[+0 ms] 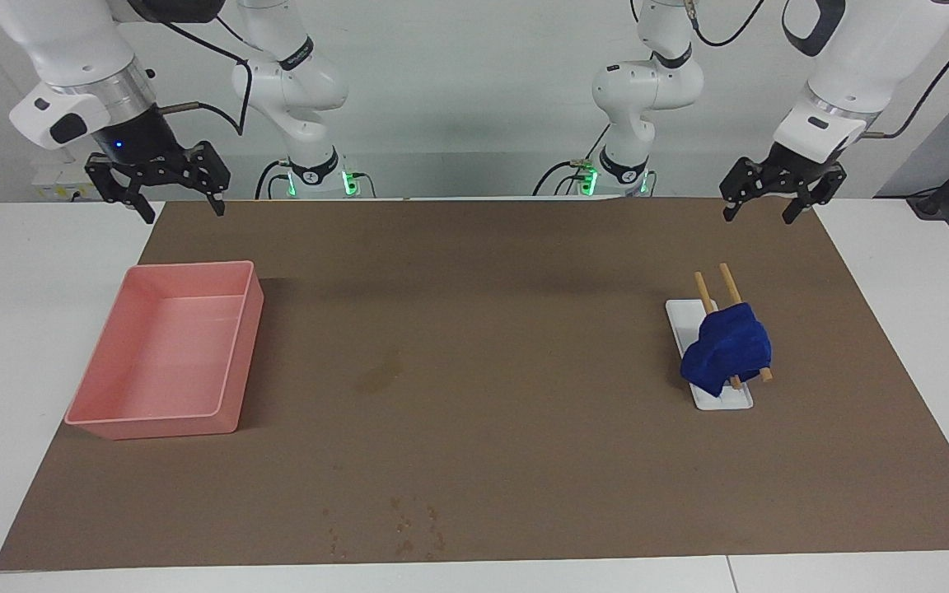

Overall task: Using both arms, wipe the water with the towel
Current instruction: 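Grasp the blue cloth on the white tray with the left gripper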

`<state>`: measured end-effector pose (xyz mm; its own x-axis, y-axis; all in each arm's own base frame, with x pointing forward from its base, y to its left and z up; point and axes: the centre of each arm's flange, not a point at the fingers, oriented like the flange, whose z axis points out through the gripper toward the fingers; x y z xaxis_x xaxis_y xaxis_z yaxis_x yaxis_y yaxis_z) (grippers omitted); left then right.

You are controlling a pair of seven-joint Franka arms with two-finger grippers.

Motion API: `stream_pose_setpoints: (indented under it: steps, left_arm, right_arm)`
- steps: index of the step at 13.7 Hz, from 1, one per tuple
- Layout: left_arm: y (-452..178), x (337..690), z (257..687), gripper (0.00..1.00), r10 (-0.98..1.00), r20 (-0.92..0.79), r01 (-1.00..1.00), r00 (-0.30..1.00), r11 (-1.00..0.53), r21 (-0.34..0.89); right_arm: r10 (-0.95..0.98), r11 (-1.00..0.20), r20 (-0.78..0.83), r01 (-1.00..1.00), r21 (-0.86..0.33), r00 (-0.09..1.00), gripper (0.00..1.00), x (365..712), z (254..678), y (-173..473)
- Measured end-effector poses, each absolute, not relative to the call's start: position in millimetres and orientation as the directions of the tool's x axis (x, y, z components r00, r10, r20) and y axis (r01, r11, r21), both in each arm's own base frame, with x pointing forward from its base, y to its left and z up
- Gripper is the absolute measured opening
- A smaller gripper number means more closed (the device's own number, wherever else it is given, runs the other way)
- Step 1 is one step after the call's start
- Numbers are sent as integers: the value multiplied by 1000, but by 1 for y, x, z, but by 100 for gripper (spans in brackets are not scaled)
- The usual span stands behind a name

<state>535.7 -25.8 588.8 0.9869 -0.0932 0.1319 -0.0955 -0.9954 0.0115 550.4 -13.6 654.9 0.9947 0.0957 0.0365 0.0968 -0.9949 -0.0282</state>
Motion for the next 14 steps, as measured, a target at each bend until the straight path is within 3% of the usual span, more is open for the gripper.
stream_pose_setpoints:
  steps: [6, 10, 12, 14]
  left_arm:
    - [5, 568, 488, 100, -34, 236, -18, 971, -998, -68]
    - [6, 573, 424, 100, -7, 274, 8, 962, -999, -52]
    - [5, 571, 418, 96, -7, 275, 8, 961, -999, -51]
    - [5, 571, 419, 74, -8, 278, 7, 961, -999, -51]
  right_arm:
    - [109, -993, 31, 110, -29, 994, 100, 551, 652, -8]
    - [312, -949, 35, 313, -23, 949, 100, 551, 652, -2]
    - [462, -886, 38, 462, -17, 886, 100, 550, 652, 1]
    - [562, -827, 39, 562, -14, 826, 100, 550, 652, 9]
